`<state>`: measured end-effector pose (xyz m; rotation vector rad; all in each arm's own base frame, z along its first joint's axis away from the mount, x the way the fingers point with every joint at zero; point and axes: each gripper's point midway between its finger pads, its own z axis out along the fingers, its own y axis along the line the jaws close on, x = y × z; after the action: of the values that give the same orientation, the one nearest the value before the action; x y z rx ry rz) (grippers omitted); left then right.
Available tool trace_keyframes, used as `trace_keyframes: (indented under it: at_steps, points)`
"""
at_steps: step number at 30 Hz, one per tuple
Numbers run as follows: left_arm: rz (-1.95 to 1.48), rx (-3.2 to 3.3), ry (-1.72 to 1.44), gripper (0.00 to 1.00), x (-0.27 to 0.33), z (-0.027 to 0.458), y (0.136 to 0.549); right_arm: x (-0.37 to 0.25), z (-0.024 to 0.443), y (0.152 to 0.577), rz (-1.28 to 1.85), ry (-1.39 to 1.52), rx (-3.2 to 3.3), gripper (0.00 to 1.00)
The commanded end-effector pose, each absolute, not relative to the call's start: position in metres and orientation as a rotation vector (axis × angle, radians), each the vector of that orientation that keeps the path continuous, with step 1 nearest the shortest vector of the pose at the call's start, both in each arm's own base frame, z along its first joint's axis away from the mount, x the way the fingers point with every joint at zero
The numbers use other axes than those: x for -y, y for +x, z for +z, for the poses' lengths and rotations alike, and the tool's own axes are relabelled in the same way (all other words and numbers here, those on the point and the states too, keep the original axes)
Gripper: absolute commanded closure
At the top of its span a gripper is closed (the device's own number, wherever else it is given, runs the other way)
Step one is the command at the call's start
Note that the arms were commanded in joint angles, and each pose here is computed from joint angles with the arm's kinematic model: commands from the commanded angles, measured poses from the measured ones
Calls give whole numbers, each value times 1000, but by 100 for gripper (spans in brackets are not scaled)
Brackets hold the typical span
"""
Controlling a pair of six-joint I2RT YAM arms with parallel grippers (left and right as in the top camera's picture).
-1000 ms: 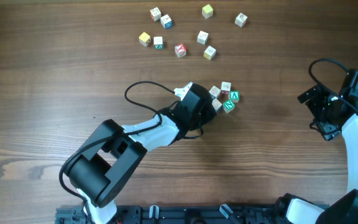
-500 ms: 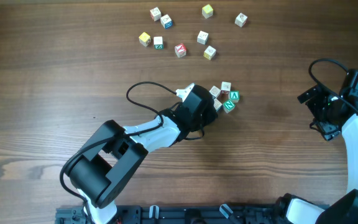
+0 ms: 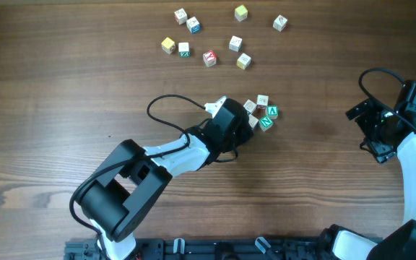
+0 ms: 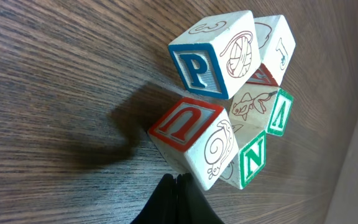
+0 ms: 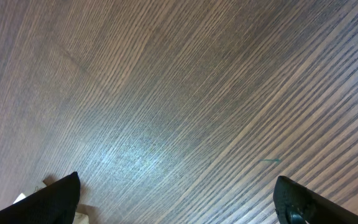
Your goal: Form a circle
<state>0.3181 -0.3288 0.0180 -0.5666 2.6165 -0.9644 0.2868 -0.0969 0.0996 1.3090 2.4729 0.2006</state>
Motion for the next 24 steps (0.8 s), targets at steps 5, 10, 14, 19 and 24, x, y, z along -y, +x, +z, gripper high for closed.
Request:
trace_keyframes:
  at_steps: [5, 10, 14, 19, 24]
  points:
    - [-929, -2631, -584, 96, 326, 10, 317, 97, 105, 291, 215, 1300, -2466, 0]
    - [-911, -2624, -581, 96, 323, 10, 319, 97, 105, 291, 215, 1299, -2466, 0]
    - [-885, -2606, -592, 95, 320, 9, 322, 97, 105, 292, 215, 1299, -2466, 0]
    - [-852, -2582, -605, 94, 315, 9, 327, 97, 105, 292, 214, 1300, -2465, 0]
    - [-843, -2569, -617, 94, 312, 10, 331, 97, 105, 292, 214, 1300, -2465, 0]
